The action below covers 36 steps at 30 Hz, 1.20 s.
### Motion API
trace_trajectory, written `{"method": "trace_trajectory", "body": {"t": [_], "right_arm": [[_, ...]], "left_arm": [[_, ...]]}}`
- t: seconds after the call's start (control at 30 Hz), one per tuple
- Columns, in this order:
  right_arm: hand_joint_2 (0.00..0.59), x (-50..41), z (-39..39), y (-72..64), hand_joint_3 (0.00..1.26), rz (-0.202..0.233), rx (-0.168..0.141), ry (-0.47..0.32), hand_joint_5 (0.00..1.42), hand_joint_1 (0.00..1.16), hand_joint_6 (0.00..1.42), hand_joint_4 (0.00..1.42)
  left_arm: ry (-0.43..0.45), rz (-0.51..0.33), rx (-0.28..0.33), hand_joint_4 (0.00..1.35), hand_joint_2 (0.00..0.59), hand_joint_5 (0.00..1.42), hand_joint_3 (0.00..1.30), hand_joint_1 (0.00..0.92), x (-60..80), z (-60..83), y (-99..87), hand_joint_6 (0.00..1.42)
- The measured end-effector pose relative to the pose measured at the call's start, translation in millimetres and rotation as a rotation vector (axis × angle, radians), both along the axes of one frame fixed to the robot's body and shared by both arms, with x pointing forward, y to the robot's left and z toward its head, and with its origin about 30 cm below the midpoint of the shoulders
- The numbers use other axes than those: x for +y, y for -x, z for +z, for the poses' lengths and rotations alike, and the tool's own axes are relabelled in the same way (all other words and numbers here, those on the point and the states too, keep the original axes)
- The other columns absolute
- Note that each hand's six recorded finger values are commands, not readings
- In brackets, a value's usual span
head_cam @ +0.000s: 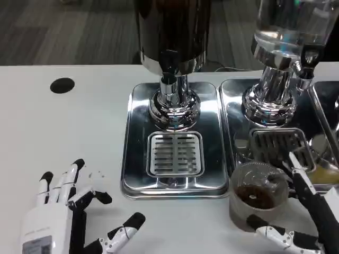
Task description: Grasp the cup under the faucet to collect the drink, then remove the cup.
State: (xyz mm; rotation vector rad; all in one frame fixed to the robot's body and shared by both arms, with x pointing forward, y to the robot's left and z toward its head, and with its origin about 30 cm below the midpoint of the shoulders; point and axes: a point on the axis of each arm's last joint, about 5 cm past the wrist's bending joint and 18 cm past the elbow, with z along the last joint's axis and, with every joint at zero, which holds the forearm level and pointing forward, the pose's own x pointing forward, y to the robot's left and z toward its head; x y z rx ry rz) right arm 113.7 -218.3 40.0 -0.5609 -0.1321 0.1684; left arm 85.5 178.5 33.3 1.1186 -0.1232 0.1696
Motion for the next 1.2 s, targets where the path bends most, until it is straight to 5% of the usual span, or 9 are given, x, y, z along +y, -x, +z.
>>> {"method": "trace_trajectory", "body": {"t": [0.3,0.43,0.7,0.77,0.83,0.9,1.0,1.1,1.2], "right_arm": [[0.163,-4.2,1.3,0.3,0.0,0.032,0.022,-0.025,0.0,0.62,0.17,0.0],[0.159,-7.2,2.8,0.3,0.0,0.035,0.022,-0.039,0.0,0.45,0.14,0.0],[0.156,-20.6,10.0,-2.9,0.0,-0.048,-0.019,-0.14,0.0,0.28,0.03,0.0],[0.204,-22.7,13.4,-6.2,0.0,-0.044,-0.031,-0.156,0.0,0.15,0.0,0.0],[0.347,-23.7,19.0,-13.1,0.01,-0.043,-0.044,-0.167,0.0,0.01,0.02,0.0],[0.415,-23.7,23.3,-17.7,0.06,-0.05,-0.053,-0.158,0.0,0.0,0.05,0.0],[0.445,-26.6,33.8,-34.9,0.09,-0.087,-0.064,-0.094,0.0,0.0,0.07,0.0],[0.472,-33.0,47.8,-60.4,0.1,-0.065,-0.086,-0.005,0.0,0.01,0.09,0.0],[0.481,-39.4,53.5,-78.0,0.1,-0.05,-0.066,0.099,0.0,0.01,0.08,0.0]], "left_arm": [[-0.002,0.0,-0.001,0.03,0.111,0.15,0.65,0.0,-1.0,0.2,-1.6,0.03],[-0.003,-0.001,0.004,0.03,0.112,0.16,0.65,0.0,-1.0,0.1,-1.7,0.03],[-0.003,0.0,0.002,0.04,0.12,0.16,0.65,0.0,-0.7,0.9,-1.8,0.03],[-0.002,0.004,-0.004,0.04,0.119,0.16,0.65,0.0,0.0,2.1,-2.3,0.03],[-0.003,0.013,-0.006,0.04,0.118,0.16,0.61,0.0,2.2,2.7,-1.8,0.03],[-0.002,0.024,-0.008,0.04,0.103,0.16,0.53,0.0,4.8,3.3,-1.2,0.03],[-0.003,0.025,-0.015,0.04,0.092,0.17,0.45,0.0,9.2,4.9,-0.8,0.02],[0.001,0.009,-0.021,0.04,0.092,0.17,0.44,0.0,9.5,6.3,-1.2,0.02],[-0.002,0.003,-0.017,0.03,0.091,0.16,0.44,0.0,9.7,6.7,-0.5,0.02]]}}
